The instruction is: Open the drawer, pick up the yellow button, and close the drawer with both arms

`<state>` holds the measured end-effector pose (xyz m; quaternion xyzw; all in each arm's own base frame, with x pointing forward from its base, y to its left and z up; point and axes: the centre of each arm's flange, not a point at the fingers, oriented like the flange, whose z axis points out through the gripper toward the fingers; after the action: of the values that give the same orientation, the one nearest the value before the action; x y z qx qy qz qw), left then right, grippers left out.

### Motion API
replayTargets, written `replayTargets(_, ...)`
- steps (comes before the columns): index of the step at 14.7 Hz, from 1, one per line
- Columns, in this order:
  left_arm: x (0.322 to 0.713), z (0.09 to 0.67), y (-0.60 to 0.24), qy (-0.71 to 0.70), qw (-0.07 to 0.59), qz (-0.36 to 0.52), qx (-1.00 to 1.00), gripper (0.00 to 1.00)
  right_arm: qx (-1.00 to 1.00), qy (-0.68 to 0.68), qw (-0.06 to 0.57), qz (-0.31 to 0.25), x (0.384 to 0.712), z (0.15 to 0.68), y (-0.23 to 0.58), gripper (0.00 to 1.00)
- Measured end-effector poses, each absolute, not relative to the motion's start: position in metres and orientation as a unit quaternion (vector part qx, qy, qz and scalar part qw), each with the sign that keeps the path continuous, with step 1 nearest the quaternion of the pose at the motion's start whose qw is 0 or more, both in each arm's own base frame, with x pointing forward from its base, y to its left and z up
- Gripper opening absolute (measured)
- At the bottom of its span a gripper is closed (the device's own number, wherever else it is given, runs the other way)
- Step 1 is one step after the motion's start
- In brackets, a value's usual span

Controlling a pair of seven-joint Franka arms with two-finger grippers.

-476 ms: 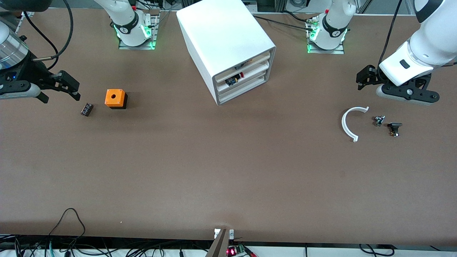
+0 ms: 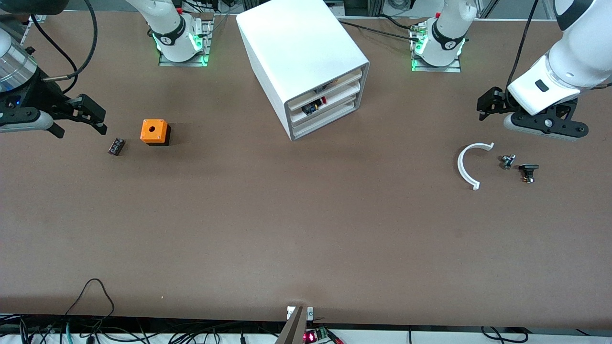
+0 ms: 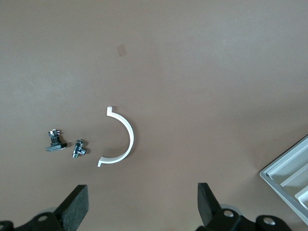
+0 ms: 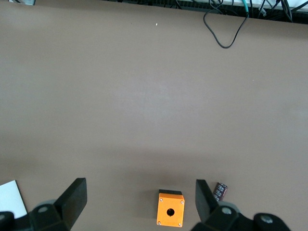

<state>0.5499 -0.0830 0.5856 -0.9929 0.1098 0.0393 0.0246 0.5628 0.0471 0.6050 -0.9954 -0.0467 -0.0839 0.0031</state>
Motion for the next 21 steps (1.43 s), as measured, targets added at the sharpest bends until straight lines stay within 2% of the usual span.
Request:
replayTargets(6, 0.55, 0.586, -0.083, 0.11, 0.025, 0.039, -0.993, 1.0, -0.997, -0.047, 0.003, -0.053, 0.572, 0.58, 0.048, 1.0)
replayTargets(16, 0.55, 0.586, -0.083, 0.11, 0.025, 0.039, -0.993, 1.0, -0.998, -0.054, 0.005, 0.009, 0.615, 0.475, 0.058, 1.0)
replayTargets(21, 0.55, 0.586, -0.083, 0.11, 0.025, 0.039, -0.993, 1.0, -0.999, -0.038, 0.005, 0.028, 0.617, 0.45, 0.092, 1.0)
